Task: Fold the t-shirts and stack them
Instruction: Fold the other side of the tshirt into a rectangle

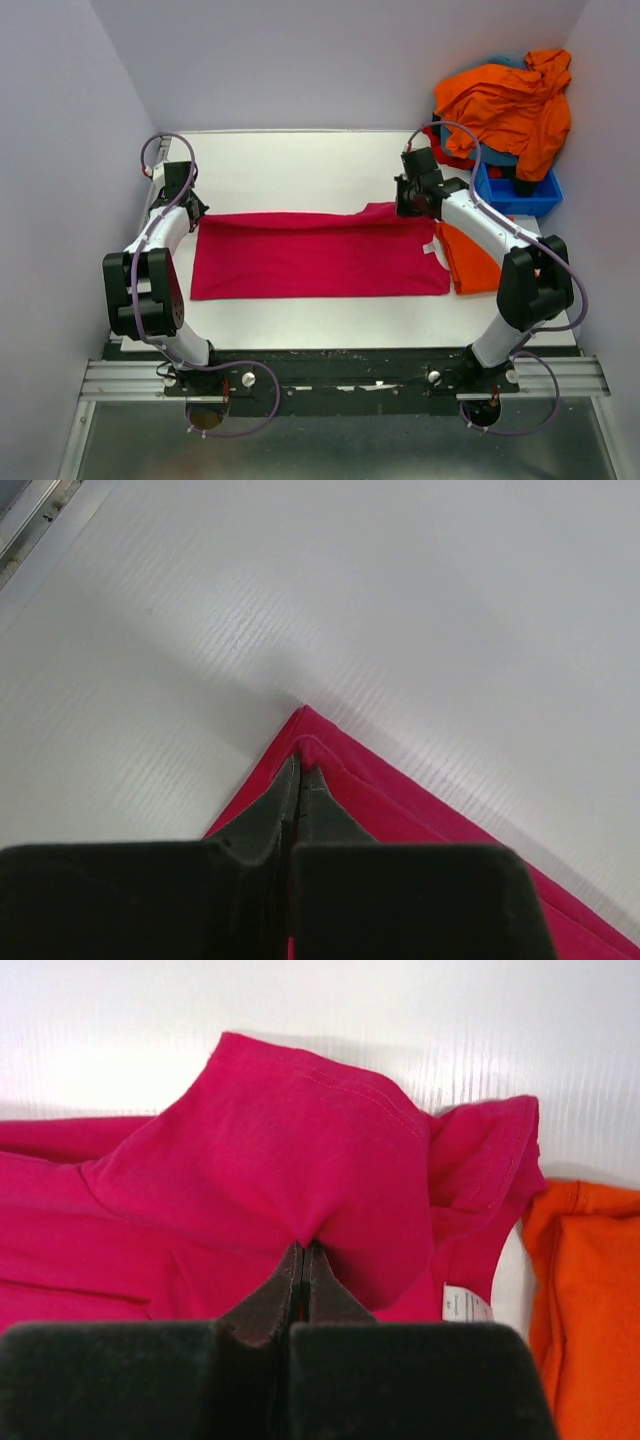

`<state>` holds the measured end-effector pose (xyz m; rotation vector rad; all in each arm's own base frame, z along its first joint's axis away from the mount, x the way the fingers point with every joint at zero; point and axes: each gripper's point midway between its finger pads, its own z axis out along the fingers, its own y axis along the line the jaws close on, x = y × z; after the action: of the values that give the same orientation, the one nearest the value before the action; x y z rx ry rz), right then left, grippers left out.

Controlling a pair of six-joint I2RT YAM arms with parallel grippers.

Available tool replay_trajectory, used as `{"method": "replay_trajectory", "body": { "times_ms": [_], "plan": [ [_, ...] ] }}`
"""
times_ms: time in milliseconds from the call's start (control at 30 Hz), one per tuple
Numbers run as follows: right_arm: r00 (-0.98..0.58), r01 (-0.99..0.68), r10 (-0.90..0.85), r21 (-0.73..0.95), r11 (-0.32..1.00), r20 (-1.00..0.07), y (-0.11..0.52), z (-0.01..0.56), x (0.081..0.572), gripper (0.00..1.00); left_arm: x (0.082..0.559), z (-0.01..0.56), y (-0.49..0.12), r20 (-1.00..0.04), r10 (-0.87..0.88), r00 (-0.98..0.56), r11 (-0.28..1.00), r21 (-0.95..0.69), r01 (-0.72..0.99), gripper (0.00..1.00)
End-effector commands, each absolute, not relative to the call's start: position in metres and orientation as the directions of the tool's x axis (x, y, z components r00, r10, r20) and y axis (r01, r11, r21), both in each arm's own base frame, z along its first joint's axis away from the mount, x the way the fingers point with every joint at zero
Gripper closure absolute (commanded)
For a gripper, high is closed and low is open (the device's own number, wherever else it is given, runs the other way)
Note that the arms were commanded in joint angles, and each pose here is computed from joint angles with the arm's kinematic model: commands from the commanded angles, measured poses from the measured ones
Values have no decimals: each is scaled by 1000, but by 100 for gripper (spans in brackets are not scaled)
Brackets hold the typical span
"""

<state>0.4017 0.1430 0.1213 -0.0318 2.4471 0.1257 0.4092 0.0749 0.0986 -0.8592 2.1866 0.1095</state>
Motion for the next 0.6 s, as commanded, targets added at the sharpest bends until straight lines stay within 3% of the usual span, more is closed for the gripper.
{"method": "replay_trajectory", "body": {
  "times_ms": [0, 367, 467, 500, 567],
  "plan": [
    [-793, -14, 5, 27, 1000, -610, 128, 114, 380, 99, 402, 100, 81, -704, -552, -448, 745, -176, -643, 100],
    [-838, 19, 17, 3, 1000, -545, 116, 81, 337, 98, 366, 77, 80, -675, -572, -466, 719, -139, -681, 100],
    [-863, 1, 7, 13, 1000, -506, 122, 65, 321, 77, 353, 66, 82, -656, -590, -471, 693, -111, -712, 100],
    [-867, 4, 11, 15, 1000, -498, 124, 61, 317, 64, 350, 64, 83, -651, -595, -471, 686, -106, -720, 95],
    [-868, 17, 23, 17, 1000, -496, 124, 58, 310, 43, 345, 65, 83, -654, -598, -463, 679, -107, -726, 65]
  ]
}}
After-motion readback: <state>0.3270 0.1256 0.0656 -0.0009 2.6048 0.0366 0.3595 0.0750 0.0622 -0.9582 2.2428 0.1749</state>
